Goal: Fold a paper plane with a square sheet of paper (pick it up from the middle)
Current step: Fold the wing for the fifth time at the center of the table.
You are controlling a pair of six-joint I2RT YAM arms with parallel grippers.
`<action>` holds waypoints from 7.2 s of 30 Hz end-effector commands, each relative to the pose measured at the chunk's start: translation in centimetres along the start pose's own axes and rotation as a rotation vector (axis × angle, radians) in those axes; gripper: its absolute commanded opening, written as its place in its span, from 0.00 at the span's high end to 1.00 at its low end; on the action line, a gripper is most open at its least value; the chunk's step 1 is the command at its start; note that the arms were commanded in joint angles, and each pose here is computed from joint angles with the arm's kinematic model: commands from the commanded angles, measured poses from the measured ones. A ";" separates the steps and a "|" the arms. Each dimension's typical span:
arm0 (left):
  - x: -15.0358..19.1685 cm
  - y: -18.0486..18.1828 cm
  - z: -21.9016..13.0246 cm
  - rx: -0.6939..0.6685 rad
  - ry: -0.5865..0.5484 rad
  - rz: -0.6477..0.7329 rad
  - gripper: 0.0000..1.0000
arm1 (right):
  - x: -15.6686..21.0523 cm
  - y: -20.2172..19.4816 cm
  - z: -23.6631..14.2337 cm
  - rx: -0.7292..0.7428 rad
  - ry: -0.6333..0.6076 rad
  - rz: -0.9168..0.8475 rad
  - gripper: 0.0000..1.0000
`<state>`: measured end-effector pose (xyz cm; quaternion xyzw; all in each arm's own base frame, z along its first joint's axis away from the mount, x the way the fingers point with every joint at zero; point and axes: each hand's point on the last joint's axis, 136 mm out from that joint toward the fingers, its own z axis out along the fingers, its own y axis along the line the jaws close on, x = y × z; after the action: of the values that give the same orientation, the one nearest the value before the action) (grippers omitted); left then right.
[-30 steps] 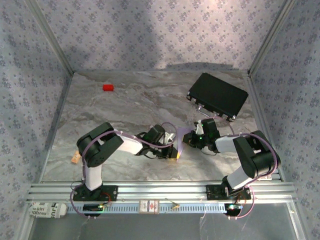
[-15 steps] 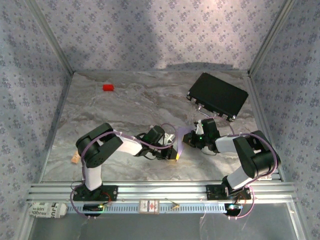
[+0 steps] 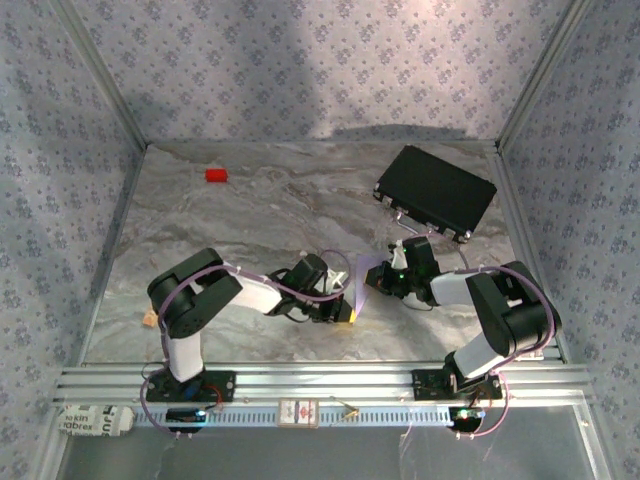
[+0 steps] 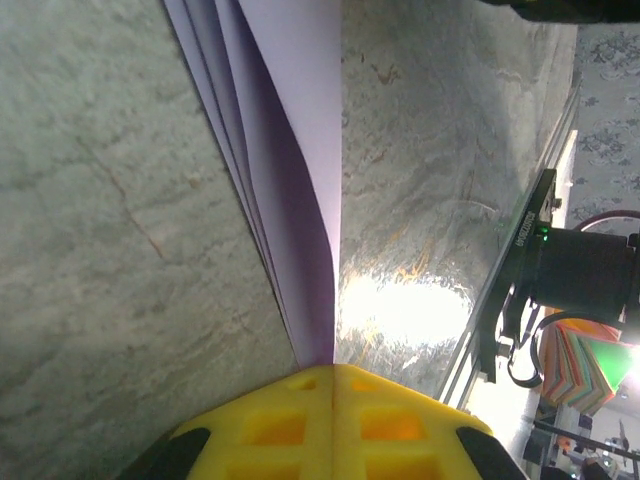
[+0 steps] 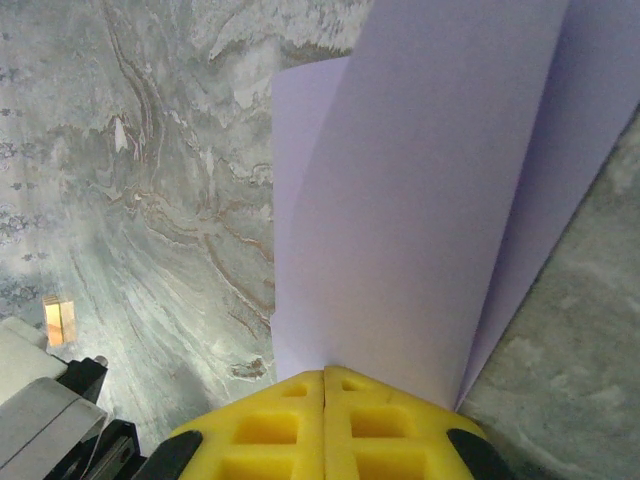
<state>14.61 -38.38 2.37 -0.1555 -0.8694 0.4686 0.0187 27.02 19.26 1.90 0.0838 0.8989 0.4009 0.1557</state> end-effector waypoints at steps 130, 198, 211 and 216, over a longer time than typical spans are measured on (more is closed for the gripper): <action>-6.9 -4.2 -1.1 -0.050 -0.183 0.063 0.92 | 1.8 -4.2 -0.6 0.180 0.017 0.055 0.93; 0.8 7.8 0.6 -0.330 0.037 -0.063 1.00 | -6.3 -4.3 -1.5 0.226 -0.098 0.059 0.90; 1.1 7.9 0.5 -0.326 0.041 -0.058 1.00 | -9.0 -0.1 -4.9 0.128 -0.224 -0.018 0.89; 1.0 7.7 0.4 -0.323 0.037 -0.054 1.00 | -6.5 2.0 -4.2 0.054 -0.168 -0.074 0.89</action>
<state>19.86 -40.30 2.14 -0.1660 -0.8840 0.4287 -0.0848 33.38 14.44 7.94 0.1180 0.8918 0.3493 0.2622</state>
